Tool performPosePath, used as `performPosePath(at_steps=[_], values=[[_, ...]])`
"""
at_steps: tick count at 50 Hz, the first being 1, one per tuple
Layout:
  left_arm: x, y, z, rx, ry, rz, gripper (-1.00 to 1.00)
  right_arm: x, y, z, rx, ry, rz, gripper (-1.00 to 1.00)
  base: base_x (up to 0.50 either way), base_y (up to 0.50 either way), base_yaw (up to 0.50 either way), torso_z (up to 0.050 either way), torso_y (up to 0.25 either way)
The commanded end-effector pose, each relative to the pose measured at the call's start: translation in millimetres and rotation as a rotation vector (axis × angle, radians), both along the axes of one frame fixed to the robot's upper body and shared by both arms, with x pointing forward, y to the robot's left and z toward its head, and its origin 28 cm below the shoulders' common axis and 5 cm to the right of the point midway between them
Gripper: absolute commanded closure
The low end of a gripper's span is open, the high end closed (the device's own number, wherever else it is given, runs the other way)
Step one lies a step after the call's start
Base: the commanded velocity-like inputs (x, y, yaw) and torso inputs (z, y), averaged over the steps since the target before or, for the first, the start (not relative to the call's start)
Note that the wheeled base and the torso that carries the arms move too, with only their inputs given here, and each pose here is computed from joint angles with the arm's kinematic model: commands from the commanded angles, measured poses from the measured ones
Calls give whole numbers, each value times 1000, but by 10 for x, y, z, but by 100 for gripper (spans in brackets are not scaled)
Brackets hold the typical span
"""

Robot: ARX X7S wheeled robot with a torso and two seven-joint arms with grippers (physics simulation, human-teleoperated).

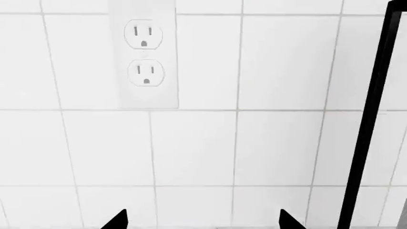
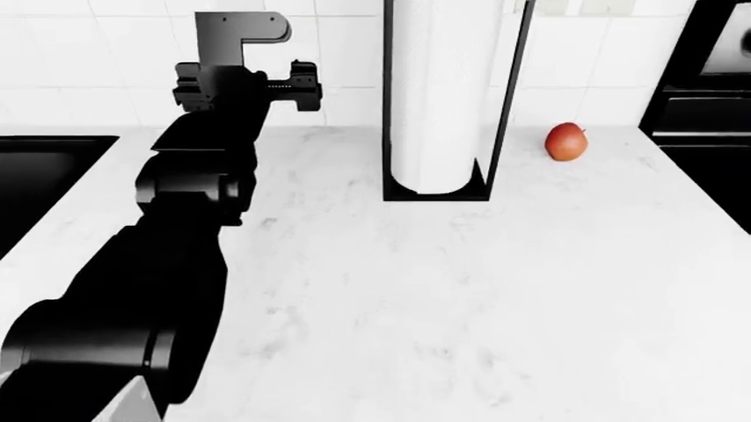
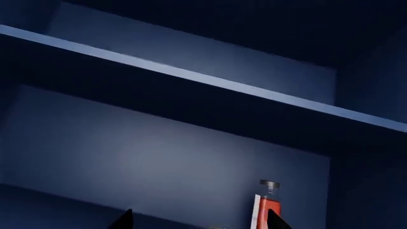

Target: Pick the jam and canned food from the counter and place them in the cabinets closest to them.

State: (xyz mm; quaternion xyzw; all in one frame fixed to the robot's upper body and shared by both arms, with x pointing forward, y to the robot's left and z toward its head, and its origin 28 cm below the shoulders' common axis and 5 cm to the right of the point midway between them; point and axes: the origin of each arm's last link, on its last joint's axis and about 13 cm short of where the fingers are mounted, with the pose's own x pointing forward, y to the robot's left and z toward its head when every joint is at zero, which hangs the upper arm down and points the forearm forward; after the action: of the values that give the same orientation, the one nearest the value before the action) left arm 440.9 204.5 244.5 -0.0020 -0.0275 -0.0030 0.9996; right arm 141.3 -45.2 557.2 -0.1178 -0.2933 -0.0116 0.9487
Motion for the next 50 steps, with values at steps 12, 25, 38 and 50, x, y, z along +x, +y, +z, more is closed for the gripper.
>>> performPosePath(at_steps=[12, 25, 38, 50], values=[[11, 21, 184, -12, -44, -16, -100, -72, -3, -42, -3, -12, 18, -100, -500, 0, 0, 0, 0], [14, 87, 364, -75, -120, -6, -100, -111, -14, -76, -2, 28, 49, -100, -500, 0, 0, 0, 0], [-410, 111, 385, -97, -189, -22, -100, -132, -49, -430, 0, 70, 102, -100, -500, 0, 0, 0, 0], [-1254, 107, 406, -55, -353, -54, -100, 184, -90, -1342, 5, 135, 188, -100, -500, 0, 0, 0, 0]])
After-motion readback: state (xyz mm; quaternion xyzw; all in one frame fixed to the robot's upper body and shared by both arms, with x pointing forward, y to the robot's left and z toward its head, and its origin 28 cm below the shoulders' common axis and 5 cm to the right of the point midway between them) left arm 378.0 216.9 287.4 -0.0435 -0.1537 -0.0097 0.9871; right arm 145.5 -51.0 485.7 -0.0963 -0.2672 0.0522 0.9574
